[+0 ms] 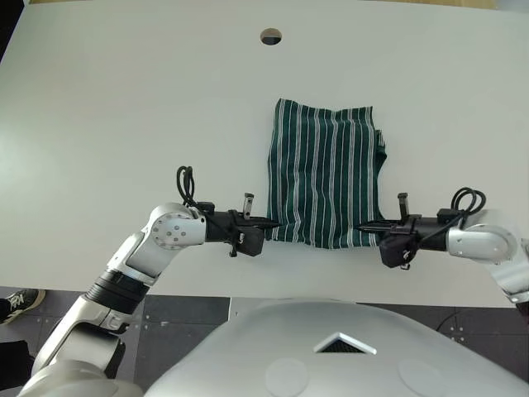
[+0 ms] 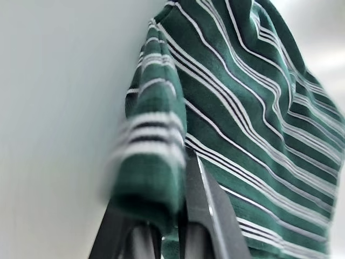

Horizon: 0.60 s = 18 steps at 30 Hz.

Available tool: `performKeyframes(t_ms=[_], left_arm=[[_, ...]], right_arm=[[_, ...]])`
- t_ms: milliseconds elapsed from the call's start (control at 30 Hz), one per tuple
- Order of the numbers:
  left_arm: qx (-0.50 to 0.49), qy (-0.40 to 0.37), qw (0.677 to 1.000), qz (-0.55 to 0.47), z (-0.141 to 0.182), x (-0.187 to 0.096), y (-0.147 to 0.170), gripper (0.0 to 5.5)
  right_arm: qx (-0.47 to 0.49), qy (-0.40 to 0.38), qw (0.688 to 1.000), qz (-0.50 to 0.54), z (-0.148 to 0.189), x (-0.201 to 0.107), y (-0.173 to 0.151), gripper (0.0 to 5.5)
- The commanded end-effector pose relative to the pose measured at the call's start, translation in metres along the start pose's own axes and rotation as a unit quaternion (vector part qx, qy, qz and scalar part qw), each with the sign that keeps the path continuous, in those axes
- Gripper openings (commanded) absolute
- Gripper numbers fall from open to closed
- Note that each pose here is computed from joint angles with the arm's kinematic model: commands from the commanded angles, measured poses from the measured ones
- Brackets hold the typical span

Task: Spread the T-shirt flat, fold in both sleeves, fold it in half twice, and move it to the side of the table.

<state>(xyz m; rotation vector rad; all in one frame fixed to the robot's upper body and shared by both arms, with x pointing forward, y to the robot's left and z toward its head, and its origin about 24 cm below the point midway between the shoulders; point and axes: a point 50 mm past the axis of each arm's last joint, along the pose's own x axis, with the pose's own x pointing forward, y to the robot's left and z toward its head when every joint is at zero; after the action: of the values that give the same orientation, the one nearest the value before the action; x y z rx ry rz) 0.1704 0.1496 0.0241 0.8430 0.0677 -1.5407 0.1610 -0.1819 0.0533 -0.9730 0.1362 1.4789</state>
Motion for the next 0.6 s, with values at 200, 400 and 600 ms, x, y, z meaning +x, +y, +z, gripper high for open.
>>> performKeyframes(t_ms=[200,400,600], left_arm=[[-0.133,-0.071,0.983,0.101,0.007,-0.023,0.046,0.1],[-0.268,-0.063,0.945,0.178,-0.006,-0.028,0.086,0.1],[-0.367,-0.06,0.905,0.206,-0.01,-0.022,0.116,0.1]], right_arm=[[0.245,-0.142,0.956,-0.081,0.022,-0.027,-0.045,0.15],[0.309,-0.115,0.937,-0.119,0.006,-0.03,-0.062,0.14],[0.322,-0.042,0.937,-0.126,-0.013,-0.021,-0.066,0.14]])
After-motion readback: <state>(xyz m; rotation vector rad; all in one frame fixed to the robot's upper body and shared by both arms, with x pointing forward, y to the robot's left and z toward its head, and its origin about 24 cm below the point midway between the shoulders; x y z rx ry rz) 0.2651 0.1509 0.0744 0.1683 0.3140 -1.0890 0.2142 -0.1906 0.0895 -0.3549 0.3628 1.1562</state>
